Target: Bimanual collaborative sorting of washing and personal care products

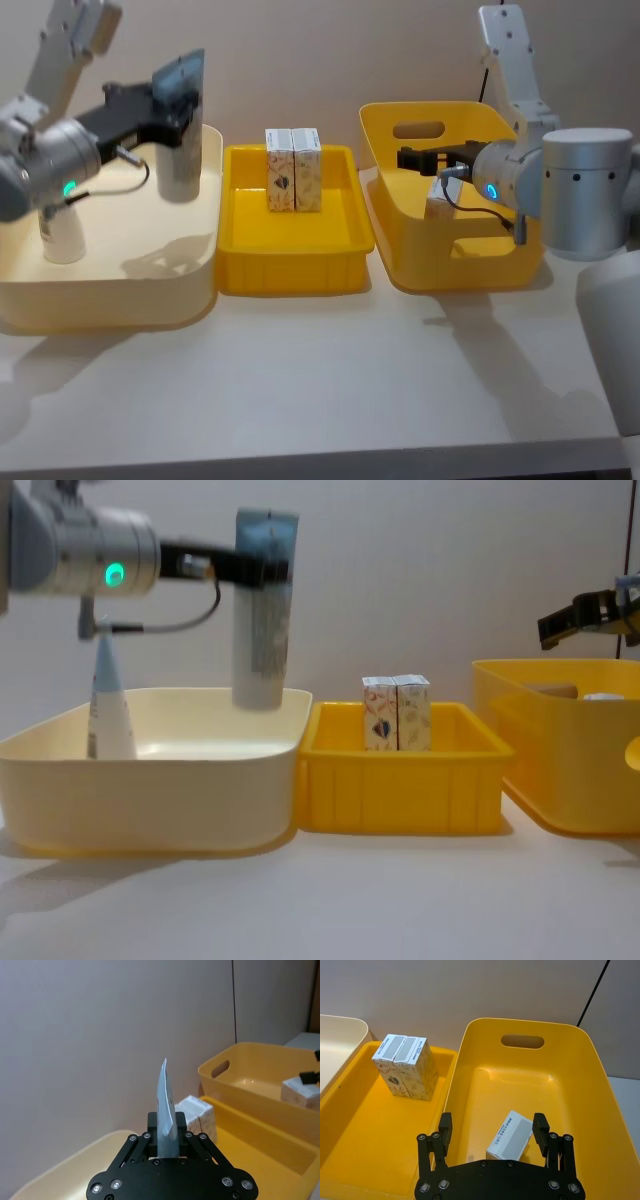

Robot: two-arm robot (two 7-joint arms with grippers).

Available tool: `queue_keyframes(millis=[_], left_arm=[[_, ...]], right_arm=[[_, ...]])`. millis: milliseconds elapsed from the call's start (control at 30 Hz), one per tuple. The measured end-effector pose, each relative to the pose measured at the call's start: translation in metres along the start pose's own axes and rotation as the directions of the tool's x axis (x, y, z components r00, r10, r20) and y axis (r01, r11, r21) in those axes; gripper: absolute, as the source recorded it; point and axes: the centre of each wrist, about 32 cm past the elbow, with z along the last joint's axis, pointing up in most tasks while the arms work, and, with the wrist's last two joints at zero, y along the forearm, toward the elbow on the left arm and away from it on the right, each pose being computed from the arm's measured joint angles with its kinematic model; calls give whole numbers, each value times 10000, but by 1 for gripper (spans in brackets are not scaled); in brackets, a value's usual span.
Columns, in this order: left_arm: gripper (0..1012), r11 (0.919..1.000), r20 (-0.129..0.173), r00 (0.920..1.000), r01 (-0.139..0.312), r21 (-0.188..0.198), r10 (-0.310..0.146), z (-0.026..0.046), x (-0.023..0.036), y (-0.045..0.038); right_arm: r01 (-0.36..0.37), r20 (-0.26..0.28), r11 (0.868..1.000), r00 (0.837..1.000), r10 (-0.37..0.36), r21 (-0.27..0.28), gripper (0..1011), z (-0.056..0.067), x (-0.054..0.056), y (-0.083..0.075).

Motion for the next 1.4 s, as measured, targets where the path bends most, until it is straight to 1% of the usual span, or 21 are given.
queue_keyframes(millis=[33,167,200,233,267,367,400,433,467,600,633,667,700,800,833,933,967,1100,1133,1267,1400], left_arm=[[196,9998,116,9999,69,-179,-67,80,25,-5],[196,9983,346,9991,257,-525,-239,232,65,-18],[196,9966,482,9982,387,-730,-353,319,88,-27],[195,9958,537,9978,431,-809,-389,354,96,-31],[196,9934,650,9966,575,-991,-512,425,114,-41],[195,9884,823,9940,823,-1276,-721,539,138,-59],[196,9853,910,9924,949,-1422,-824,601,152,-74],[196,9853,910,9924,949,-1422,-824,601,152,-74],[196,9809,994,9903,1118,-1594,-967,665,161,-95],[196,9684,1154,9847,1516,-1982,-1305,799,182,-166],[196,9669,1168,9840,1560,-2020,-1344,810,185,-173],[195,9634,1194,9824,1663,-2104,-1435,842,189,-199],[196,9634,1194,9824,1663,-2104,-1435,842,189,-199],[195,9548,1237,9788,1885,-2298,-1635,899,196,-253],[196,9534,1238,9781,1924,-2325,-1672,905,197,-264],[196,9494,1231,9765,2025,-2402,-1772,921,202,-295],[195,9463,1232,9751,2102,-2454,-1847,930,205,-312],[196,9396,1183,9721,2271,-2561,-2027,936,214,-365],[196,9396,1183,9721,2271,-2561,-2027,936,214,-365],[195,9335,1097,9693,2418,-2647,-2200,927,221,-417],[195,9280,1023,9663,2556,-2712,-2362,912,223,-458]], right_arm=[[0,0,10000,10000,0,0,1001,0,0,0],[-1,1,10000,10000,1,0,1001,0,0,0],[-12,10,10000,10000,12,6,1001,0,-3,0],[-29,41,10000,10000,29,27,1001,3,-6,-1],[-29,41,10000,10000,29,27,1001,3,-6,-1],[-110,178,9999,9998,108,129,1001,8,-15,-8],[-174,282,9997,9995,169,198,1001,12,-24,-14],[-174,282,9997,9995,169,198,1001,12,-24,-14],[-249,381,9993,9990,239,272,1001,14,-31,-21],[-547,744,9970,9959,506,548,1001,24,-54,-49],[-599,790,9965,9953,552,589,1001,26,-57,-52],[-678,879,9956,9942,620,647,1001,28,-65,-60],[-741,967,9948,9930,672,697,1001,30,-72,-69],[-1102,1316,9892,9865,970,965,1001,36,-96,-106],[-1102,1316,9892,9865,970,965,1001,36,-96,-106],[-1508,1717,9812,9767,1290,1205,1001,41,-127,-148],[-1592,1796,9792,9744,1354,1254,1001,42,-134,-157],[-2101,2294,9658,9580,1724,1518,1001,51,-173,-210],[-2186,2372,9632,9550,1783,1563,1001,51,-178,-217],[-2606,2708,9500,9397,2087,1720,1001,49,-184,-238],[-2853,2915,9420,9293,2268,1768,1001,39,-185,-240]])
